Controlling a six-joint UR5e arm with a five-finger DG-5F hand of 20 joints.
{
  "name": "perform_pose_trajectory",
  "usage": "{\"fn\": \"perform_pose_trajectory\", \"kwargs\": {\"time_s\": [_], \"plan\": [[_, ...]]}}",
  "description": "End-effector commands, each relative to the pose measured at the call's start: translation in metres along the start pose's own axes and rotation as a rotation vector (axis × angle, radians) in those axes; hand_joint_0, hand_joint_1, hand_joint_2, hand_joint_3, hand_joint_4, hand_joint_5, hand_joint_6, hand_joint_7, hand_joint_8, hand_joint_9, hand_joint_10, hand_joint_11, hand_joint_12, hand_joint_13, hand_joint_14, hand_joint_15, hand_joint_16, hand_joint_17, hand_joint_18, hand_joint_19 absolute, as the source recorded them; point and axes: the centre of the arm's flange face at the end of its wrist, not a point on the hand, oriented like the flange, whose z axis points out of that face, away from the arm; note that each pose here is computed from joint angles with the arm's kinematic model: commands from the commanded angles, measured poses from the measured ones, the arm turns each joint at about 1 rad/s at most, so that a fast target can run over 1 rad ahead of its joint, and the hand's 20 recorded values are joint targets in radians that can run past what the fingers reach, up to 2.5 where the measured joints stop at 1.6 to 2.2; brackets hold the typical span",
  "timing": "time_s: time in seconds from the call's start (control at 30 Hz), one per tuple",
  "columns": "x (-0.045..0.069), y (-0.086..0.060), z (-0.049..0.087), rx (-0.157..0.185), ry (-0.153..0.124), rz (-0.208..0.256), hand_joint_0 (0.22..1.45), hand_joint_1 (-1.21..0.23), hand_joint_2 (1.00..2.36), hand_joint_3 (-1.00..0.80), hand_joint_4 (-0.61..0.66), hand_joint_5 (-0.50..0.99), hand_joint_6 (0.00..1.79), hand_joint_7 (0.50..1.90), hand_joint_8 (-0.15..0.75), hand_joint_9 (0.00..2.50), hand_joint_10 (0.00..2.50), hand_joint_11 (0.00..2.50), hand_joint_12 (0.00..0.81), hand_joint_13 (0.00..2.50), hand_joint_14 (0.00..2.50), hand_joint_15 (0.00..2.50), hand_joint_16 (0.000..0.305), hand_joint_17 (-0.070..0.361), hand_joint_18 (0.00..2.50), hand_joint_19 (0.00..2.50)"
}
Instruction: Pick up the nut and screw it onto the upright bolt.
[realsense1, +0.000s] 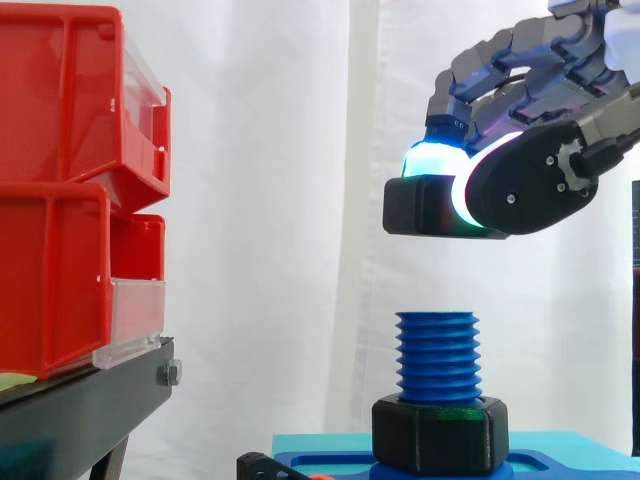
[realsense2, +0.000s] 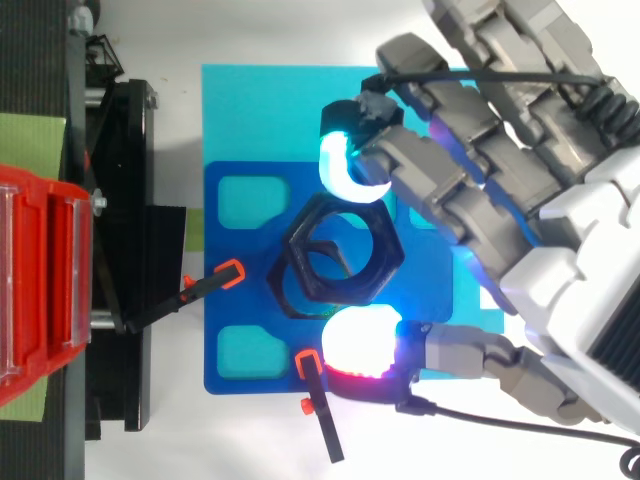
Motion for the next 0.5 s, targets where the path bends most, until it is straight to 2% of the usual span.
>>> {"fn": "perform_pose_trajectory", "kwargs": {"time_s": [0.0, 0.03, 0.1, 0.17, 0.2, 0.23, 0.27, 0.3, 0.33, 0.47], "plan": [[0.0, 0.006, -0.003, -0.008, -0.005, 0.003, 0.53, -0.66, 1.0, -0.5, 0.3, -0.18, 0.5, 1.11, 0.322, 0.45, 0.01, 0.17, 0.337, 0.14, 0.0, 0.0, 0.047, 0.106, 0.09, 0.0], [0.0, 0.008, -0.004, -0.011, -0.007, 0.006, 0.53, -0.66, 1.0, -0.5, 0.3, -0.18, 0.5, 1.11, 0.323, 0.45, 0.01, 0.17, 0.336, 0.14, 0.0, 0.0, 0.047, 0.106, 0.09, 0.0], [0.017, 0.012, -0.005, -0.015, 0.005, -0.01, 0.53, -0.66, 1.0, -0.5, 0.29, -0.18, 0.5, 1.11, 0.322, 0.45, 0.01, 0.17, 0.337, 0.14, 0.0, 0.0, 0.047, 0.106, 0.09, 0.0], [0.022, 0.014, -0.005, -0.018, 0.007, -0.006, 0.53, -0.66, 1.0, -0.5, 0.29, -0.18, 0.5, 1.11, 0.322, 0.45, 0.01, 0.18, 0.337, 0.14, 0.0, 0.0, 0.047, 0.106, 0.09, 0.0], [0.027, 0.015, -0.005, -0.019, 0.009, -0.005, 0.53, -0.66, 1.0, -0.5, 0.29, -0.18, 0.5, 1.11, 0.322, 0.45, 0.0, 0.16, 0.337, 0.14, 0.0, 0.0, 0.047, 0.106, 0.09, 0.0], [0.037, 0.018, -0.003, -0.019, 0.01, 0.003, 0.53, -0.66, 1.0, -0.5, 0.3, -0.18, 0.5, 1.12, 0.322, 0.45, 0.01, 0.17, 0.337, 0.14, 0.0, 0.0, 0.047, 0.106, 0.09, 0.0], [0.037, 0.018, -0.003, -0.019, 0.01, 0.003, 0.53, -0.66, 1.0, -0.5, 0.3, -0.18, 0.5, 1.11, 0.322, 0.45, 0.01, 0.17, 0.337, 0.14, 0.0, 0.0, 0.047, 0.106, 0.09, 0.0], [0.035, 0.021, -0.001, -0.019, -0.003, 0.028, 0.53, -0.66, 1.0, -0.5, 0.29, -0.18, 0.5, 1.11, 0.323, 0.45, 0.01, 0.17, 0.336, 0.14, 0.0, 0.0, 0.047, 0.106, 0.09, 0.0], [0.034, 0.022, -0.001, -0.018, -0.007, 0.03, 0.53, -0.66, 1.0, -0.5, 0.29, -0.18, 0.5, 1.11, 0.323, 0.45, 0.01, 0.17, 0.336, 0.14, 0.0, 0.0, 0.047, 0.106, 0.09, 0.0], [0.032, 0.027, -0.005, -0.018, -0.008, 0.013, 0.53, -0.66, 1.0, -0.5, 0.29, -0.18, 0.5, 1.11, 0.324, 0.45, 0.01, 0.17, 0.336, 0.14, 0.0, 0.0, 0.047, 0.106, 0.09, 0.0]]}}
